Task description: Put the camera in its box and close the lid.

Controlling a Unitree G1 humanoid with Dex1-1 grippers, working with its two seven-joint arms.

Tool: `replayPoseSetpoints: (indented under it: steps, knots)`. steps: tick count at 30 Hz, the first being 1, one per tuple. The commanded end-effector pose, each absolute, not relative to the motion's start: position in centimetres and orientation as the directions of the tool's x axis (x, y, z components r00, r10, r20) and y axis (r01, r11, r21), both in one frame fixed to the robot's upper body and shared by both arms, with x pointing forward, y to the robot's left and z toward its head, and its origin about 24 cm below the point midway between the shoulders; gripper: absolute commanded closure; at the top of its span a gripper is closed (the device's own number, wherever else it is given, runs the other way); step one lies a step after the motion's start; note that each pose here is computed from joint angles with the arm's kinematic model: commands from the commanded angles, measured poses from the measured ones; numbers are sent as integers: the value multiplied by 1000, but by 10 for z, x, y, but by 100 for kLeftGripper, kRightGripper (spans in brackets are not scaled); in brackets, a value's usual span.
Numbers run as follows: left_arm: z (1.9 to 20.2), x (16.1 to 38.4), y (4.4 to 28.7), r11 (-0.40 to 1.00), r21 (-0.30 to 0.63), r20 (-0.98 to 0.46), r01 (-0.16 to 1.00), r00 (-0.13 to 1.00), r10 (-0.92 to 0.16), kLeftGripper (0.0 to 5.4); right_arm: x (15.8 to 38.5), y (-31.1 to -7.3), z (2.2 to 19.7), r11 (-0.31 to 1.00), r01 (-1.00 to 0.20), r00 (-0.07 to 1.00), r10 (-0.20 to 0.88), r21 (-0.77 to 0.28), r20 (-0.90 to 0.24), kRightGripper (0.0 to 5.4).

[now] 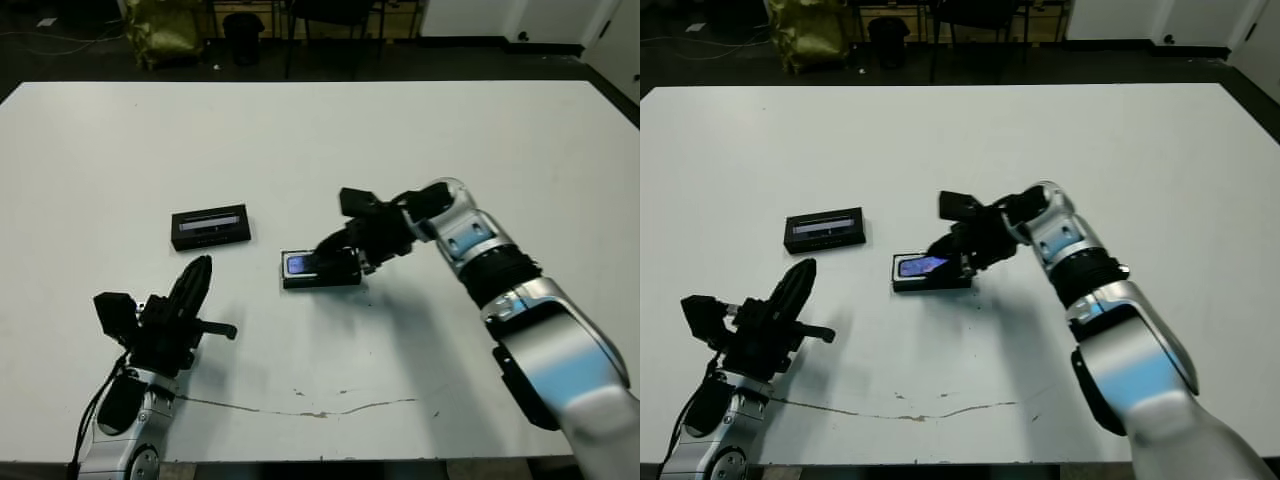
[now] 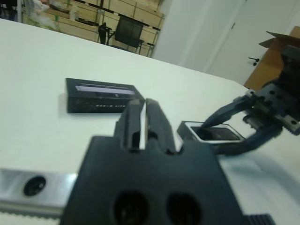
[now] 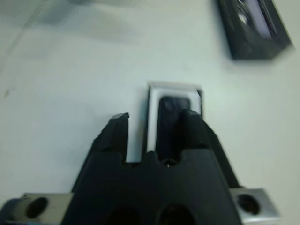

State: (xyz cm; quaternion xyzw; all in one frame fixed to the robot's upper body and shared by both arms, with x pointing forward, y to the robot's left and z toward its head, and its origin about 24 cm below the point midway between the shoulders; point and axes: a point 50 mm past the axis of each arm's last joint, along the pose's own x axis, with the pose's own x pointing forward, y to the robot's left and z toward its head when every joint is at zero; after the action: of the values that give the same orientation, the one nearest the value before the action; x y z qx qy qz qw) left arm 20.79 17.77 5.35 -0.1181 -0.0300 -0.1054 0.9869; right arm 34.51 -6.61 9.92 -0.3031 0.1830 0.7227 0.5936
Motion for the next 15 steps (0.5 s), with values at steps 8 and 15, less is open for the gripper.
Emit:
replayPoseSetpoints:
  steps: [8,15]
  knots:
    - [49,207,179,952,-225,58,206,978,-198,540,344,-71,95,-267,-962,-158,721,-60,-675,84]
    - [48,208,179,951,-229,57,208,978,-200,540,346,-74,100,-245,-968,-139,712,-58,-688,2]
